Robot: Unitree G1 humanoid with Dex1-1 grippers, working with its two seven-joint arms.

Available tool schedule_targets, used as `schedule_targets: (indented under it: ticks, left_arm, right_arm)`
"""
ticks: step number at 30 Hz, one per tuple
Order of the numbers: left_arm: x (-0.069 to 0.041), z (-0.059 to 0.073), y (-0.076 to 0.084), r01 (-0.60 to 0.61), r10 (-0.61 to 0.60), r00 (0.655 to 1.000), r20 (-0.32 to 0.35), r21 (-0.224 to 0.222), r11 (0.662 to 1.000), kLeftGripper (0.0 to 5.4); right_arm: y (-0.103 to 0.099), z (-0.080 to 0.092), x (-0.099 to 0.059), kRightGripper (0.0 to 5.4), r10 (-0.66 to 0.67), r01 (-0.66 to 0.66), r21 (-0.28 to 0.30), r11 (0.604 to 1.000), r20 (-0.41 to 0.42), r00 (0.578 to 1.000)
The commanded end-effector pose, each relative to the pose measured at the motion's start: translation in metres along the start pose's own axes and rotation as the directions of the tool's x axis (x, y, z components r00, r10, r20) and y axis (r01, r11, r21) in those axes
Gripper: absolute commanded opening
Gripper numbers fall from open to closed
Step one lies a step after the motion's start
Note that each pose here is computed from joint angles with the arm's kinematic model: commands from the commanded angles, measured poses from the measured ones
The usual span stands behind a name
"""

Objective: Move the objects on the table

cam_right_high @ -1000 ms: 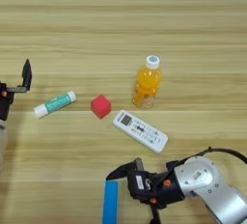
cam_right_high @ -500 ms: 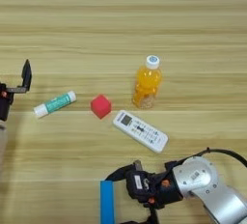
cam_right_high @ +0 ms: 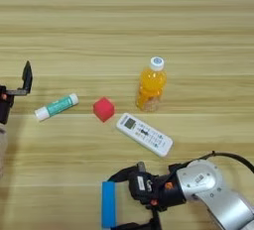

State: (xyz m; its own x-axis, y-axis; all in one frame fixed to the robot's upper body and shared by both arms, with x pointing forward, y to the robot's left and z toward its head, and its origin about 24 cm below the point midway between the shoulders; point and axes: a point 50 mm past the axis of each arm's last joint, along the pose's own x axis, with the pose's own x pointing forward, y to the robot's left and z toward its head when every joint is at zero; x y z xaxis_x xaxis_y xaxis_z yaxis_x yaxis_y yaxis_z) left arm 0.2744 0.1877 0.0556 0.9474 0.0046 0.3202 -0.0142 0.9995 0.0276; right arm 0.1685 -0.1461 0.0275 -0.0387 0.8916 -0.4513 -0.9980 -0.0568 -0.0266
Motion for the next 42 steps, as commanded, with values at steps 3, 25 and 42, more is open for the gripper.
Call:
schedule_targets:
  ticks: [3, 25, 42]
  left_arm:
    - [0.0, -0.001, 0.001, 0.005, -0.005, 1.0, -0.01, 0.008, 1.0, 5.4]
    - [-0.001, -0.001, -0.003, 0.005, -0.005, 1.0, -0.006, 0.003, 1.0, 5.4]
    - [0.0, -0.001, -0.005, 0.005, -0.005, 1.0, -0.005, 0.0, 1.0, 5.4]
  right_arm:
    - [-0.031, 0.01, -0.003, 4.54, -0.191, 0.191, 0.008, 0.982, 0.044, 0.981]
    - [-0.055, 0.012, 0.021, 4.54, -0.307, 0.304, 0.063, 0.951, 0.035, 0.951]
    - [-0.063, 0.013, 0.021, 5.37, -0.332, 0.33, 0.05, 0.943, 0.036, 0.942]
